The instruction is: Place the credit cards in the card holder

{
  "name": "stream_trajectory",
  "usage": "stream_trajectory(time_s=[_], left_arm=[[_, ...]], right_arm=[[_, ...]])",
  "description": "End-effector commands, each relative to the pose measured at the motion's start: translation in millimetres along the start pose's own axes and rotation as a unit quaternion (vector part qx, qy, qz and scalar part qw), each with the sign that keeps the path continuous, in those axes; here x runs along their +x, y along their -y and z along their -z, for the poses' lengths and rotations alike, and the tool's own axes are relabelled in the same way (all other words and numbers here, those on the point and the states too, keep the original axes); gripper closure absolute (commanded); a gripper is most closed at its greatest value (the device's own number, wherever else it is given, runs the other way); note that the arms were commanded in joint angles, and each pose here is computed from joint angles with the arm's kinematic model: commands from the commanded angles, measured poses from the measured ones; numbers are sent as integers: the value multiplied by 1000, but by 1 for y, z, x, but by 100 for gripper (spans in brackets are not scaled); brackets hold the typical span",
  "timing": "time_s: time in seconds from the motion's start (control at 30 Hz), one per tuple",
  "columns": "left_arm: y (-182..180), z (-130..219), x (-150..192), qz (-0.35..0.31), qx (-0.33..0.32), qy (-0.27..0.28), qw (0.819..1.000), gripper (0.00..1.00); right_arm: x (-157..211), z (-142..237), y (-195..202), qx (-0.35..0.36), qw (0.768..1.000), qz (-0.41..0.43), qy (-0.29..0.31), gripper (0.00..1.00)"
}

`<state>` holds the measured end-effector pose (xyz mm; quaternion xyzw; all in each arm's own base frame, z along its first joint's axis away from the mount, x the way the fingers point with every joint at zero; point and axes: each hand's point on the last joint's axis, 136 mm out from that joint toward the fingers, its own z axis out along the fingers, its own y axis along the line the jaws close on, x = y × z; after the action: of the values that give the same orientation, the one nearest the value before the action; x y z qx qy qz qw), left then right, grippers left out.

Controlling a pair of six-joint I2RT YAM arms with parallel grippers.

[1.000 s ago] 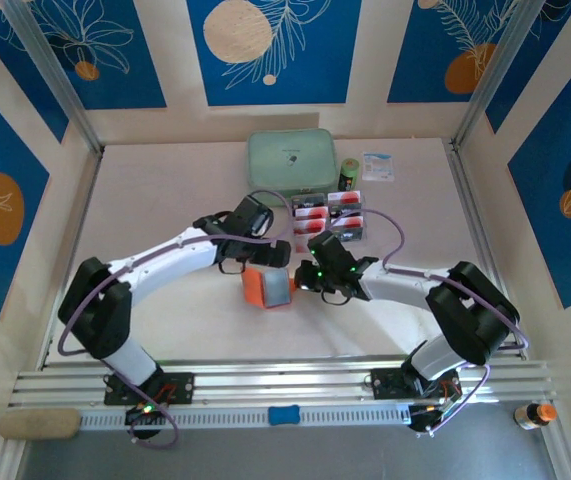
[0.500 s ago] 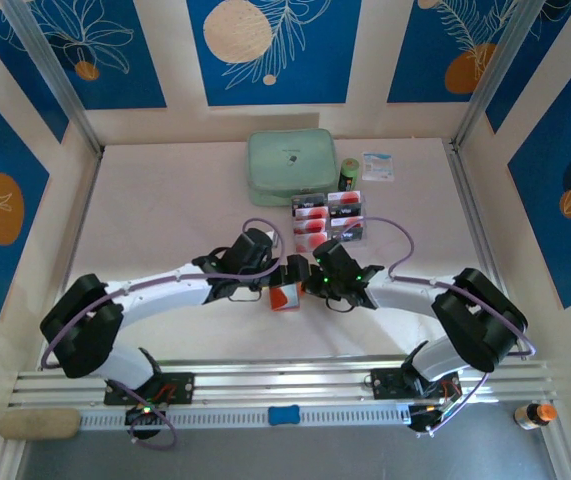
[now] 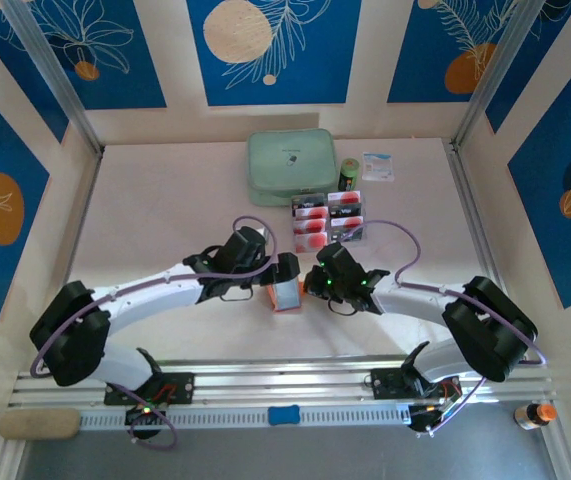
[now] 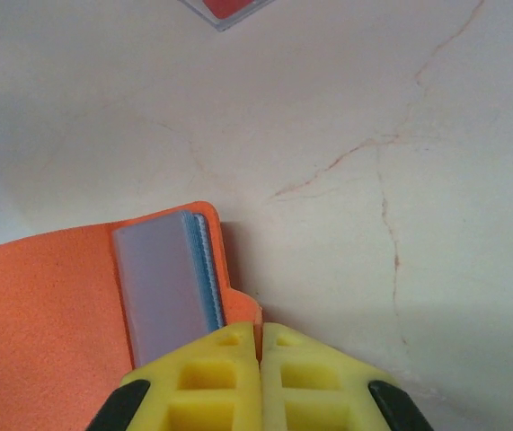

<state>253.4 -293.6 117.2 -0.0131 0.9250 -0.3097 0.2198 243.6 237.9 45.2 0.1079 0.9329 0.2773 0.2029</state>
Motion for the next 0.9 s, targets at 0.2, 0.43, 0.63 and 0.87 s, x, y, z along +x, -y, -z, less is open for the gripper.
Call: stream_trajectory(time_s=[0.2,0.43,0.63,0.87], left_arm=[[-52,-9,13,-23,-69,-30,997,0],[-83,-21,23,-32,-108,-48,992,0],[-68,-9,7,-38,-92,-35,994,0],[2,28,-32,-17,8,7,1000,0]], right_arm=[[0,4,-3,-16,1000,-22,11,100],[1,7,-3,-22,999,-37,13,100],[-2,12,-4,-26,998,-49,30,100],[-9,20,-10,-30,996,-56,58,100]])
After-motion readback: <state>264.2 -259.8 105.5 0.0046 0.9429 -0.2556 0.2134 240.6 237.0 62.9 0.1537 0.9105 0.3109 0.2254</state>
